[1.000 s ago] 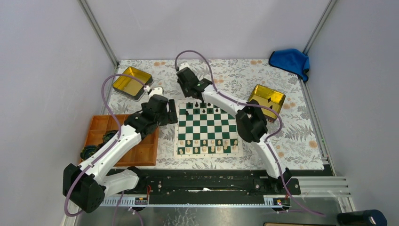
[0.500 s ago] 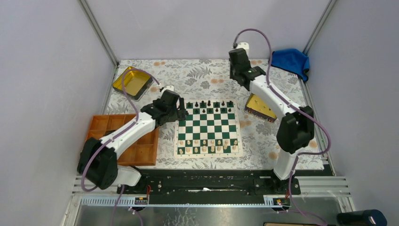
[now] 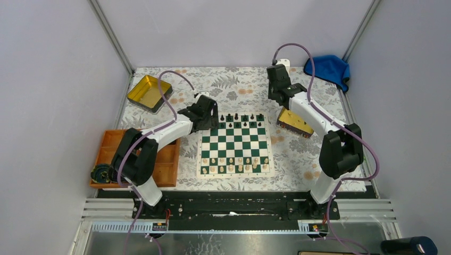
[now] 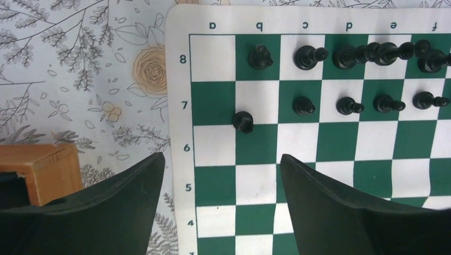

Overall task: Set up the chess pieces on the board
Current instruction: Pick up the chess piece from the chessboard.

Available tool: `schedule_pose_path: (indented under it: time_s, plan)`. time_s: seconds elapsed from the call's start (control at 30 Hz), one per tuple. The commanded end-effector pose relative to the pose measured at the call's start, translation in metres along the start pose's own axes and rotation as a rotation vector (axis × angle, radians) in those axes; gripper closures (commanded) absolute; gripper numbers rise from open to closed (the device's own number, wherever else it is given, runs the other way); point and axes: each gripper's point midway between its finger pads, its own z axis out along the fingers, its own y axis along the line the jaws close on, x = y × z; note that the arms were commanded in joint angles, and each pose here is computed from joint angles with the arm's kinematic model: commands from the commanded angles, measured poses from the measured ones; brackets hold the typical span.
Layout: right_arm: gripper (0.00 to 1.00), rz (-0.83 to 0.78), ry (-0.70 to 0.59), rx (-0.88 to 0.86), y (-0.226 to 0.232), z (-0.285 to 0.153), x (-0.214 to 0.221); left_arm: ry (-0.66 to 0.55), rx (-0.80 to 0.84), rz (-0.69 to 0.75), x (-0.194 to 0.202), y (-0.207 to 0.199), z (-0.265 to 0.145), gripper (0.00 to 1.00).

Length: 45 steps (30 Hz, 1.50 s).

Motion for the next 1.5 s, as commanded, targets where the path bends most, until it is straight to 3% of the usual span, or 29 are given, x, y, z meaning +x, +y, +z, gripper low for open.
schedule_pose_path:
  time_s: [0.0,0.53,1.03,1.47]
  plan:
    - [0.64,0.052,-0.098,-0.019,-0.007,-0.019,-0.033,-0.073,0.015,0.003,-0.025,-0.015,0.013,0.16]
    - [0.64,0.060,-0.073,-0.019,-0.012,-0.006,-0.027,-0.025,0.010,0.036,-0.025,-0.027,0.042,0.46]
    - [0.64,0.062,-0.053,-0.031,-0.007,0.002,-0.025,0.023,0.003,0.035,-0.007,-0.023,0.047,0.59]
    - [0.64,0.060,-0.048,-0.026,-0.008,0.004,-0.023,0.056,0.007,0.037,0.002,-0.024,0.052,0.63]
